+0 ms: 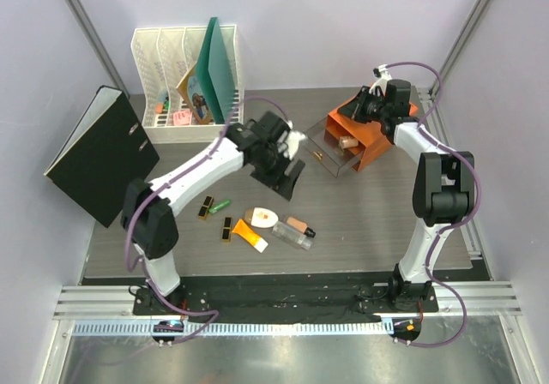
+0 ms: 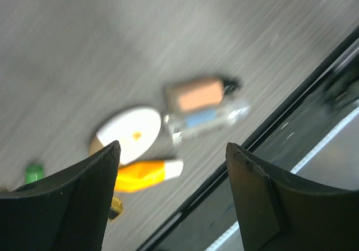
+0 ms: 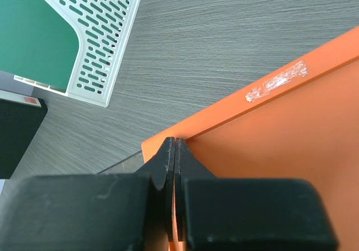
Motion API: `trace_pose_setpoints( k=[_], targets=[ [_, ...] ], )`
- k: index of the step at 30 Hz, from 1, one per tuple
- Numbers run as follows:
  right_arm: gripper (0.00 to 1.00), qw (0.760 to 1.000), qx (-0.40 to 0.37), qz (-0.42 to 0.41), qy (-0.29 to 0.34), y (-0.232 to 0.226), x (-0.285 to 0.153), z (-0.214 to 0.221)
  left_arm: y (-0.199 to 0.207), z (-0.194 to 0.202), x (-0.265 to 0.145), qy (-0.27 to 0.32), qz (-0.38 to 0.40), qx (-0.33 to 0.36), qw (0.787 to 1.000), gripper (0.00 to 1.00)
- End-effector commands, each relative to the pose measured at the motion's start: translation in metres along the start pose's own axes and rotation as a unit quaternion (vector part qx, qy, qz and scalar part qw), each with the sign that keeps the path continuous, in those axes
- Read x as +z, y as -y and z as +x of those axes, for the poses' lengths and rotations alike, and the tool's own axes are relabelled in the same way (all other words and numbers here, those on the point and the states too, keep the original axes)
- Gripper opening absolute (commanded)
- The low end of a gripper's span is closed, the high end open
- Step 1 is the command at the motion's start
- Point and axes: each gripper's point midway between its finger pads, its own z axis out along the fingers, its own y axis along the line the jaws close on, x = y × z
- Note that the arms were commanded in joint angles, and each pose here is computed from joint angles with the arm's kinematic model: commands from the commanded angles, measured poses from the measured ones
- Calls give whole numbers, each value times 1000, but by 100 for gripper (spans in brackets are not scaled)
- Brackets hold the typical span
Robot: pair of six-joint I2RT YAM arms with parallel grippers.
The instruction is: Organize the makeup
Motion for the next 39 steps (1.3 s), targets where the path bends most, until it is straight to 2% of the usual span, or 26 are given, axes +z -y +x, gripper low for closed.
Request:
trace_pose_setpoints(
  k=[1,3,7,19,23,33,34,37,38,39],
  targets=[
    [1,943,126,153,-269,77,-32,189,2,61,27,-128,-57,109,984,76],
    [1,942,126,154,-269,77,-32,189,11,77,43,-174,-62,143,972,76],
    [1,940,129,156,-274,78,-35,193,16,90,64,-211,-91,176,957,74],
    [1,939,127,160,-277,78,-39,195,26,108,98,-219,-65,188,955,74],
    [1,939,126,159,-278,77,-39,195,22,122,107,-239,-65,200,948,73],
    [1,939,126,160,-278,76,-40,196,28,141,119,-264,-49,203,942,66],
    [1,940,125,159,-277,76,-40,194,30,141,120,-264,-45,203,942,65],
    [1,939,127,159,-278,76,-40,196,31,143,123,-266,-43,204,941,50],
    [1,939,127,159,-277,76,-40,195,31,142,122,-265,-44,205,941,38],
    [1,939,126,159,-278,76,-40,196,31,140,121,-261,-43,207,942,32]
  ],
)
